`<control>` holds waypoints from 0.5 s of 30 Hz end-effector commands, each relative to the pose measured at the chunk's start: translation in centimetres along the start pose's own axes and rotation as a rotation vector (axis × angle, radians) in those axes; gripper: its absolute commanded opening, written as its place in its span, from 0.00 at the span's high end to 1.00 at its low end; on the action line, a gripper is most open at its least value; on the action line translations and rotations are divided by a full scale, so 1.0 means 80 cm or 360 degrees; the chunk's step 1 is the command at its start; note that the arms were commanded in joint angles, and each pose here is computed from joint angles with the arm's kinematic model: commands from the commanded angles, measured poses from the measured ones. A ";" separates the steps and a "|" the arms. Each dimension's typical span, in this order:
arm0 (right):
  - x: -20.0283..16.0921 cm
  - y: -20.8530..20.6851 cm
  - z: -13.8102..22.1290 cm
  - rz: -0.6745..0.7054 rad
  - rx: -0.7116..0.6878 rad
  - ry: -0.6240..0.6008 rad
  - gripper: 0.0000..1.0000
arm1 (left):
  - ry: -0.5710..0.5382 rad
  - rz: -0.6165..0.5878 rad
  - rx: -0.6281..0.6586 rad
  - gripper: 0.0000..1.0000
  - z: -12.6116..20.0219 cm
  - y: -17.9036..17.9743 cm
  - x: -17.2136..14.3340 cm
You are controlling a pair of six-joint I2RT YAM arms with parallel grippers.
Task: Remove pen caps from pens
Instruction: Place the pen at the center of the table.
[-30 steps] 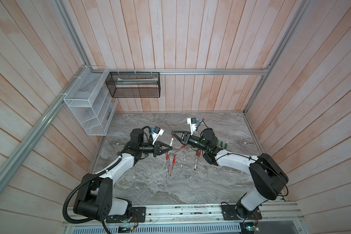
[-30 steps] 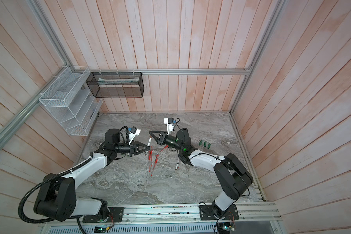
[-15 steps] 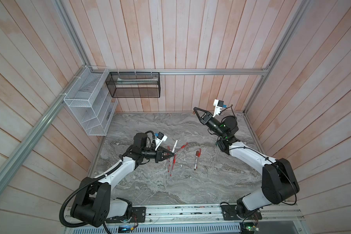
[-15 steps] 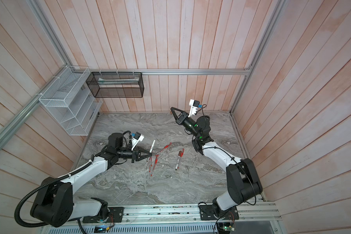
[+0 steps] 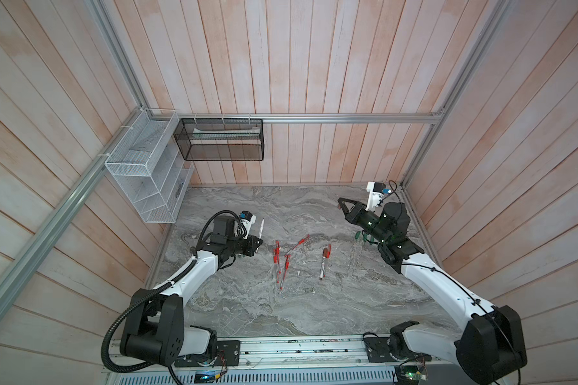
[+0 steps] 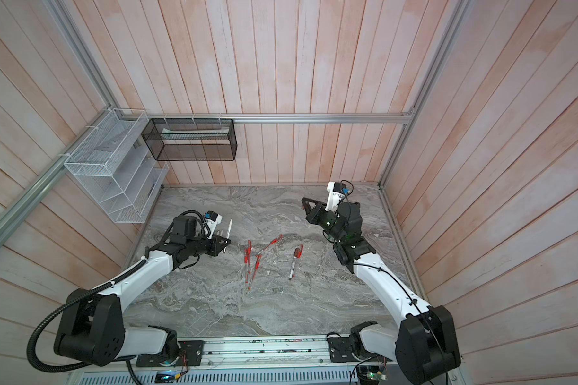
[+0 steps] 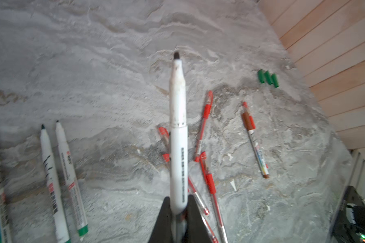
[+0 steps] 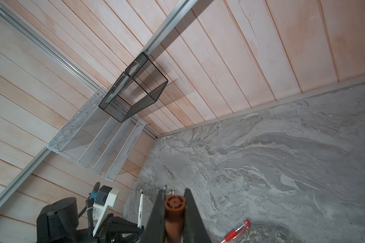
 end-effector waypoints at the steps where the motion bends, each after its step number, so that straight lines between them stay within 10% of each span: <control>1: -0.017 -0.019 0.009 0.0039 -0.0163 0.0095 1.00 | 0.0100 0.0077 0.0185 1.00 -0.016 0.023 0.000; 15: -0.032 -0.035 0.035 0.0056 -0.0239 0.0090 1.00 | 0.0291 0.0300 0.0312 1.00 -0.064 0.056 -0.009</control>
Point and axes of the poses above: each gripper's point midway between its finger pads, its own z axis back along the fingers, its own y axis along the line the jaws close on, x = y × z, the point moved 10 cm from there along z, back along the fingers, and after that the axes turned 5 degrees about -z, right-handed, at the moved point
